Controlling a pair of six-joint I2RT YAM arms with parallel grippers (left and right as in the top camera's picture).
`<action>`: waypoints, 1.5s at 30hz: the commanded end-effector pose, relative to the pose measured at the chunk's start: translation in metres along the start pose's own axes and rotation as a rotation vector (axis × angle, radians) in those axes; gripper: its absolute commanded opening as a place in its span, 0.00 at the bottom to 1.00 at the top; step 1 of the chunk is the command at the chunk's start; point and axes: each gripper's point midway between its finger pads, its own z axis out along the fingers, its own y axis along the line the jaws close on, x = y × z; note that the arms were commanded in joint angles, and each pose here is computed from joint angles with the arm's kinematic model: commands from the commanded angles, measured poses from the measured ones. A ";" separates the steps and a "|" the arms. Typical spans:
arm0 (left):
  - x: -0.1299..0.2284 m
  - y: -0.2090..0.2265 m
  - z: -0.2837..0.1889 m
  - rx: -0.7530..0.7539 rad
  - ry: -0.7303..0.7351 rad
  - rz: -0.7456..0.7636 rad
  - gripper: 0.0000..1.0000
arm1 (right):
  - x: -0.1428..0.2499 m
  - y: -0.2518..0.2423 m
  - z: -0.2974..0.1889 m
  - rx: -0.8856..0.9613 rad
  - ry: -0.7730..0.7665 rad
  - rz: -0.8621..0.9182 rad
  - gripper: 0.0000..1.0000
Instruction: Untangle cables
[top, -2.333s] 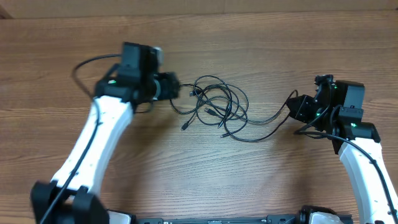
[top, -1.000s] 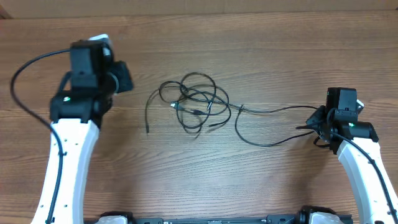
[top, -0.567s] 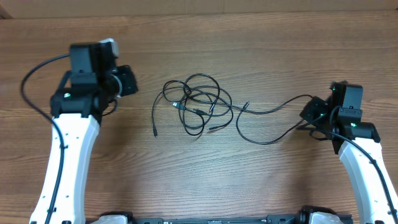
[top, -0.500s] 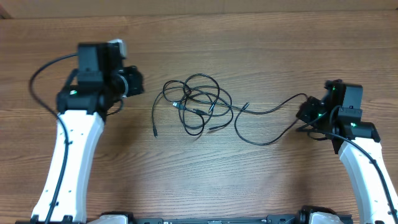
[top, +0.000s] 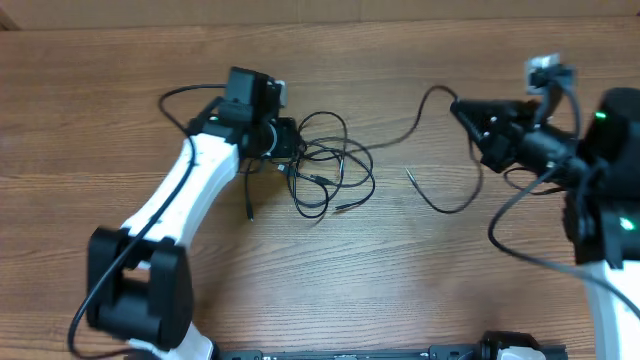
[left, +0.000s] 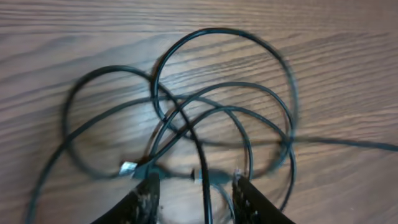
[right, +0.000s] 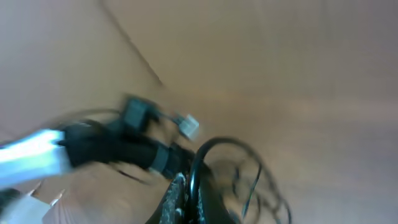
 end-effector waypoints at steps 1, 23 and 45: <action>0.006 -0.002 0.026 0.012 0.035 0.010 0.40 | -0.037 0.046 -0.022 -0.088 -0.094 -0.148 0.04; 0.059 0.083 0.062 -0.347 0.234 0.012 0.04 | -0.121 -0.062 -0.137 0.890 -0.612 -0.010 0.04; 0.078 0.209 0.004 -0.552 0.260 -0.515 0.04 | -0.013 -0.257 -0.224 1.555 -0.349 0.433 0.04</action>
